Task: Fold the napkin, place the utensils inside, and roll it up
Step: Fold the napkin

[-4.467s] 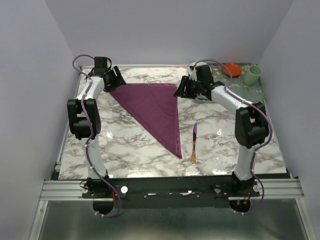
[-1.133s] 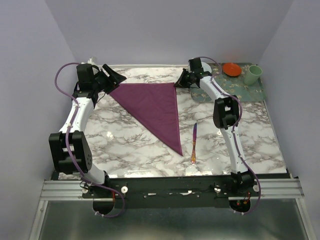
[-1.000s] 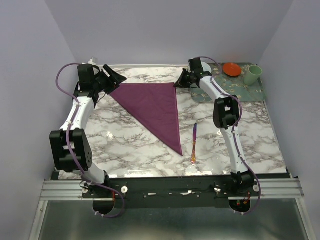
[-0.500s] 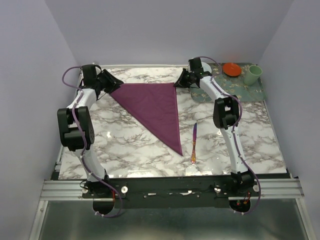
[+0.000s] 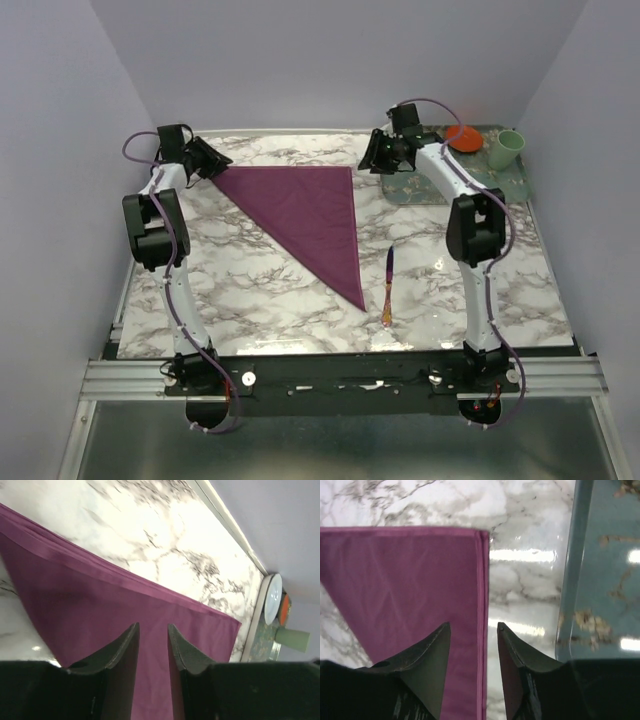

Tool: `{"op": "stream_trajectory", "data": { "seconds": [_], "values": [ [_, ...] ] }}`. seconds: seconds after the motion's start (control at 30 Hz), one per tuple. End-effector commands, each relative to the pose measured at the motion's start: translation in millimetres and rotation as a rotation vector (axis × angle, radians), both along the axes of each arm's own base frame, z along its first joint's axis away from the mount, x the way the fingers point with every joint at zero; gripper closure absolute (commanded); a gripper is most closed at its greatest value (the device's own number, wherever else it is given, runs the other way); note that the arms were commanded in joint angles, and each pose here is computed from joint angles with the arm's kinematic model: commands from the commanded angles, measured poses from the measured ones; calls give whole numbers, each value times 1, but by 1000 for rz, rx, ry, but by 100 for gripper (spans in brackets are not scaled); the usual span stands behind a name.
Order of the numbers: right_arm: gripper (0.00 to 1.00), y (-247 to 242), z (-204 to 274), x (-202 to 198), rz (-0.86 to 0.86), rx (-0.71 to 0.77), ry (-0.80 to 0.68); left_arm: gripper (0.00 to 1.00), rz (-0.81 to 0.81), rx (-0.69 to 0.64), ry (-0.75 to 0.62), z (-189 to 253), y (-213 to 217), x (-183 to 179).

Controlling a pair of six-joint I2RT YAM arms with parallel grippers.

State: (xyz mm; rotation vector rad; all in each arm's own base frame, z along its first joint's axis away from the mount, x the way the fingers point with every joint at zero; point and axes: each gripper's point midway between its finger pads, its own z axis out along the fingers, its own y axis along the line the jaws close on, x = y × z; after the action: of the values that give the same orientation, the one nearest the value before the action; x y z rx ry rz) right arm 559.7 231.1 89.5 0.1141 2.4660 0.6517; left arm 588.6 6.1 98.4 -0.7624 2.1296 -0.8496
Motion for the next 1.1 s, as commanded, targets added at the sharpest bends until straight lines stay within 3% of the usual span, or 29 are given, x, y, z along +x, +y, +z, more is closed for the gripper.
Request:
{"op": "stream_trajectory", "data": {
  "seconds": [0.0, 0.03, 0.17, 0.27, 0.4, 0.67, 0.93, 1.07],
  "values": [
    [49, 22, 44, -69, 141, 16, -32, 66, 34, 5, 42, -23, 30, 7],
    [50, 35, 64, -81, 187, 63, -74, 66, 41, 8, 43, -26, 33, 9],
    [53, 89, 39, -184, 438, 206, 57, 66, 54, 16, 61, -36, 45, 13],
    [55, 104, 36, -227, 533, 232, 51, 66, 70, 19, 74, -46, 54, 14],
    [64, 90, -3, -275, 549, 255, 143, 66, 78, -3, 87, -56, 59, 16],
    [69, 66, -31, -321, 572, 240, 189, 66, 82, -27, 95, -67, 61, 18],
    [69, 67, -32, -334, 586, 269, 196, 66, 100, -46, 94, -68, 63, 19],
    [73, 64, -57, -346, 568, 279, 275, 66, 109, -63, 95, -69, 63, 19]
  ]
}}
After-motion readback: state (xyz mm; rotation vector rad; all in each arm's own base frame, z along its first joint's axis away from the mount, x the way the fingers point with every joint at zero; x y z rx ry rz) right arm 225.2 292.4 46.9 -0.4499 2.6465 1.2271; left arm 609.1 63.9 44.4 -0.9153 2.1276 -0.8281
